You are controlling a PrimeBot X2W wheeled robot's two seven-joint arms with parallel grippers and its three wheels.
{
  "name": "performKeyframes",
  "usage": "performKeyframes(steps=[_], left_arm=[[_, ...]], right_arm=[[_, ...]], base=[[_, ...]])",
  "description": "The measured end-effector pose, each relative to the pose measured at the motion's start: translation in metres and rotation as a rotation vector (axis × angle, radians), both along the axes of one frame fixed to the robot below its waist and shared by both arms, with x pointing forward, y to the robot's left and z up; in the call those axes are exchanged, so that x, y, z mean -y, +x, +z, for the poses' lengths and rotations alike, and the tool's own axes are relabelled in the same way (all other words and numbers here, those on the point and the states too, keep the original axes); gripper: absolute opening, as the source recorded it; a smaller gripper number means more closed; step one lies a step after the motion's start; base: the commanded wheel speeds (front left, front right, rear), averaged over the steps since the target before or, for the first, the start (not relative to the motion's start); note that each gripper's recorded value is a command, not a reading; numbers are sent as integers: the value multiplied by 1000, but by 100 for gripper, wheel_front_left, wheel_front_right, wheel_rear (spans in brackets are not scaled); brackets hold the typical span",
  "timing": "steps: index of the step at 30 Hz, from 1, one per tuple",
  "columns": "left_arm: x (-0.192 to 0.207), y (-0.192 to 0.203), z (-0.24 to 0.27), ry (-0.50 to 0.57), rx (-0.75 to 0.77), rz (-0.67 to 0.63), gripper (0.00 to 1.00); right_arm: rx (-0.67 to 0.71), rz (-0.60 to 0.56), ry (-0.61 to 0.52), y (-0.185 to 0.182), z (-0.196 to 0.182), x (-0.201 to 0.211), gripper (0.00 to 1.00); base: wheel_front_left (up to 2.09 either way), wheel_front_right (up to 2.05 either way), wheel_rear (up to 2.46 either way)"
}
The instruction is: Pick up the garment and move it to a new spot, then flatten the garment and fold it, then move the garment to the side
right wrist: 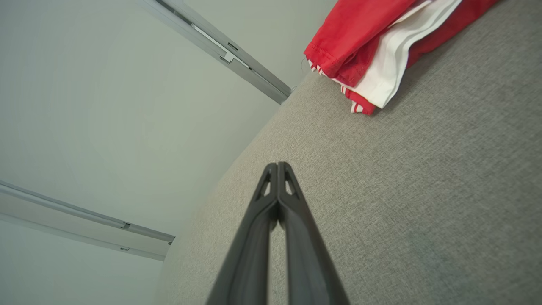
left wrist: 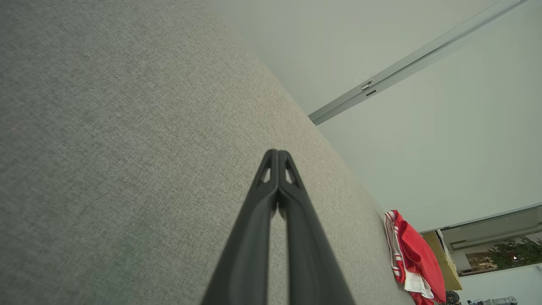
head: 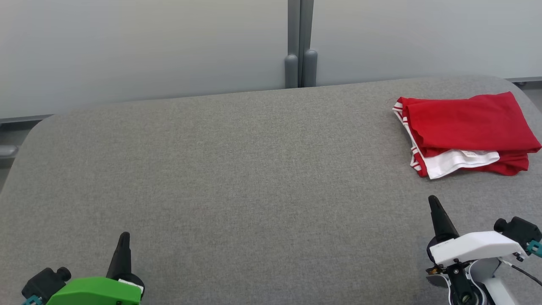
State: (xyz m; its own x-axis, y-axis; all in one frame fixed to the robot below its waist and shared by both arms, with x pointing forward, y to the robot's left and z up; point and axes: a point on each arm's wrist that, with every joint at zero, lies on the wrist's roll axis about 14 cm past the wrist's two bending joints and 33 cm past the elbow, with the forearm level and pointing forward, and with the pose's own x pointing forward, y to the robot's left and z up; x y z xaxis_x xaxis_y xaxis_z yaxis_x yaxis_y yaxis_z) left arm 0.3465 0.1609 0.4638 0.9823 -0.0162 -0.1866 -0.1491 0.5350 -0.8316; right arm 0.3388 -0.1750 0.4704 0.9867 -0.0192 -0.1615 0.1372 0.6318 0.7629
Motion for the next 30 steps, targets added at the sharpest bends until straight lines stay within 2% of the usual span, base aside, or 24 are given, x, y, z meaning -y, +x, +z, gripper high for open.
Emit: performKeyframes(steps=[30], left_arm=[[-12,14,8,-355,27,43,0]], right_arm=[[16,-62,426,17,4,16,0]], base=[[0,0,0]])
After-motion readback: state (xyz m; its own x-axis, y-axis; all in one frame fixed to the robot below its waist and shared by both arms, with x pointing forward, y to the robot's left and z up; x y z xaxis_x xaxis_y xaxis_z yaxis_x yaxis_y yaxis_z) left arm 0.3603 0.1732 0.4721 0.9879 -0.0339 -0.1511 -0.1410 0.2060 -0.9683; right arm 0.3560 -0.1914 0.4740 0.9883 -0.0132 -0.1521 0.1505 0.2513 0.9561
